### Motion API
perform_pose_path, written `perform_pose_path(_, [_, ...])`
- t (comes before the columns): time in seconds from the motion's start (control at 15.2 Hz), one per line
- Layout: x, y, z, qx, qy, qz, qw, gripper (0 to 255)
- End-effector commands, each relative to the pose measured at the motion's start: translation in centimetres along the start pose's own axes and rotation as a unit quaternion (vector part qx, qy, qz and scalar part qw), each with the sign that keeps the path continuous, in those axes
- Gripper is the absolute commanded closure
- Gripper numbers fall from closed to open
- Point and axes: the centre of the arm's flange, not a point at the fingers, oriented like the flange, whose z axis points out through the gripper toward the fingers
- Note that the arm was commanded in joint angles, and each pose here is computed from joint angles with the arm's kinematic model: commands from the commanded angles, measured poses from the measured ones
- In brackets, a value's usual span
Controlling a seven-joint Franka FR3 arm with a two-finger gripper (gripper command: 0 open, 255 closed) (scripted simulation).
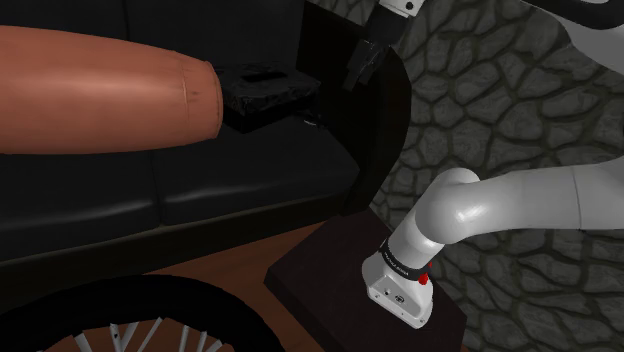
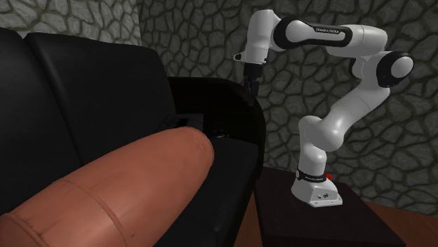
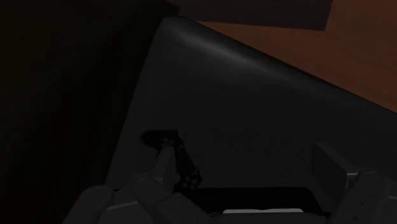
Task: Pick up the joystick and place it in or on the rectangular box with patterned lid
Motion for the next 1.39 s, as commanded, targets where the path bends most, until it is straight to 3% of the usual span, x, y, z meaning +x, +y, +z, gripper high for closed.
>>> perform_pose_path(0.0, [0.0,0.0,0.0,0.0,0.0,0.0,1.0,0])
perform_pose_path(1.06, [14.2,6.7,15.4,0.007,-0.042,0.015,0.999,0])
perform_pose_path(1.32, [14.0,6.7,17.5,0.007,-0.042,0.015,0.999,0])
